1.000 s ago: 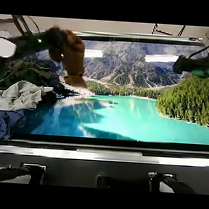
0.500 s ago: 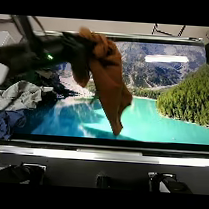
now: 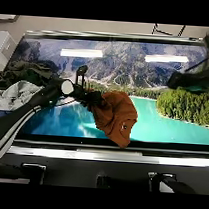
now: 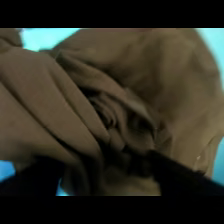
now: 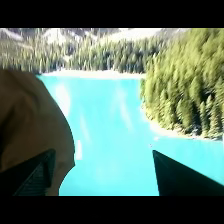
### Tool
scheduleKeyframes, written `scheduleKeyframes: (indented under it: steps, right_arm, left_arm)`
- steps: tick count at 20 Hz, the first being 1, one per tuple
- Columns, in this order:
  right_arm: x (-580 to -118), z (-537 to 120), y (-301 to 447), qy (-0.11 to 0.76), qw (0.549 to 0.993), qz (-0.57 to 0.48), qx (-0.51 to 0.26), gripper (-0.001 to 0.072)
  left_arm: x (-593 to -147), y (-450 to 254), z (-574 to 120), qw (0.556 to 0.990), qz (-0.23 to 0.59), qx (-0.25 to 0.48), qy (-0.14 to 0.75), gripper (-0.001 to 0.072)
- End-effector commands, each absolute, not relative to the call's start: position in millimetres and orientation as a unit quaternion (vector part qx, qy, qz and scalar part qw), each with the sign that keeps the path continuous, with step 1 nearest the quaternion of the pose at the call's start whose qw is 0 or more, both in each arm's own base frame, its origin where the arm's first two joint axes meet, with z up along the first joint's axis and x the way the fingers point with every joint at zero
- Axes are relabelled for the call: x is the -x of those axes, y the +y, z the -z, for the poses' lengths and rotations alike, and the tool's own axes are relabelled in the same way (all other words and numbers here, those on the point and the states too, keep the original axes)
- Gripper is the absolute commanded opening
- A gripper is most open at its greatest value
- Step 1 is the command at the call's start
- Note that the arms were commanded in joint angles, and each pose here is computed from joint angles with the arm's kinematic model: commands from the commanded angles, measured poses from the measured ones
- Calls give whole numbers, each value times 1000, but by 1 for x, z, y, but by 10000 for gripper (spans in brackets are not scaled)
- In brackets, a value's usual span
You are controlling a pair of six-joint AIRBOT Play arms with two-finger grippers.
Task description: Fold the clothes and pants, and hang the long-sleeved shirts on hangers.
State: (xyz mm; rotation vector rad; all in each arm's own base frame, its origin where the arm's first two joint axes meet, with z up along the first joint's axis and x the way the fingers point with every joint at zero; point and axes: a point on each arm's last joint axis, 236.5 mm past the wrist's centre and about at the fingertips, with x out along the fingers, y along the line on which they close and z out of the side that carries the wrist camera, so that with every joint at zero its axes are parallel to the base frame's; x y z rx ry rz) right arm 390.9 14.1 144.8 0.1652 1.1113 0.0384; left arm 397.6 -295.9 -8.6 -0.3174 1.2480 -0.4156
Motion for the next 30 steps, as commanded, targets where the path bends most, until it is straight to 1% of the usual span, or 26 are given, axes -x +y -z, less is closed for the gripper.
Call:
scheduleKeyframes:
  steps: [1, 2, 4, 6, 8, 10, 12, 14, 16, 18, 20, 21, 22, 23, 24, 25, 26, 28, 29, 30]
  right_arm:
    - [-381, -48, 52, 640, 753, -68, -139, 681]
    - [-373, -26, 61, 664, 727, -81, -153, 682]
    - [-354, 8, 77, 701, 682, -103, -179, 682]
    - [-337, 30, 86, 721, 655, -117, -192, 682]
    - [-323, 43, 91, 735, 637, -119, -201, 682]
    - [-307, 54, 95, 749, 616, -123, -209, 682]
    - [-292, 64, 99, 762, 598, -126, -215, 682]
    - [-276, 72, 103, 774, 578, -130, -225, 682]
    - [-259, 76, 113, 785, 557, -145, -226, 682]
    - [-242, 82, 127, 796, 547, -166, -200, 682]
    - [-227, 86, 145, 801, 544, -185, -166, 684]
    - [-220, 89, 153, 804, 541, -193, -153, 690]
    - [-213, 92, 160, 808, 538, -196, -142, 720]
    - [-207, 96, 167, 810, 535, -200, -135, 720]
    - [-200, 99, 173, 812, 531, -204, -130, 720]
    - [-193, 101, 179, 814, 525, -208, -132, 720]
    - [-188, 102, 187, 815, 522, -212, -138, 720]
    - [-191, 106, 202, 803, 534, -215, -156, 717]
    - [-197, 107, 211, 794, 544, -213, -168, 673]
    - [-204, 107, 219, 784, 555, -210, -183, 531]
  left_arm:
    - [-366, -258, 19, 711, 208, 140, 657, 717]
    - [-363, -243, 7, 708, 226, 127, 657, 717]
    - [-369, -210, -16, 722, 232, 120, 641, 717]
    - [-389, -170, -27, 742, 200, 149, 622, 717]
    - [-399, -138, -13, 739, 166, 177, 628, 716]
    - [-399, -125, 18, 722, 143, 200, 647, 716]
    - [-395, -142, 49, 694, 145, 240, 663, 715]
    - [-400, -172, 70, 687, 170, 271, 652, 715]
    - [-414, -198, 78, 695, 187, 295, 629, 715]
    - [-430, -218, 80, 708, 199, 315, 600, 715]
    - [-441, -228, 84, 721, 194, 322, 582, 715]
    - [-444, -229, 86, 728, 190, 321, 576, 714]
    - [-449, -229, 88, 734, 185, 321, 569, 713]
    - [-454, -226, 89, 739, 173, 327, 563, 682]
    - [-458, -224, 89, 740, 161, 338, 559, 442]
    - [-461, -222, 89, 740, 153, 346, 556, 139]
    - [-463, -223, 86, 743, 157, 343, 553, 31]
    - [-465, -225, 80, 744, 164, 341, 550, 29]
    - [-464, -226, 76, 743, 169, 340, 551, 29]
    - [-462, -227, 71, 743, 174, 338, 551, 29]
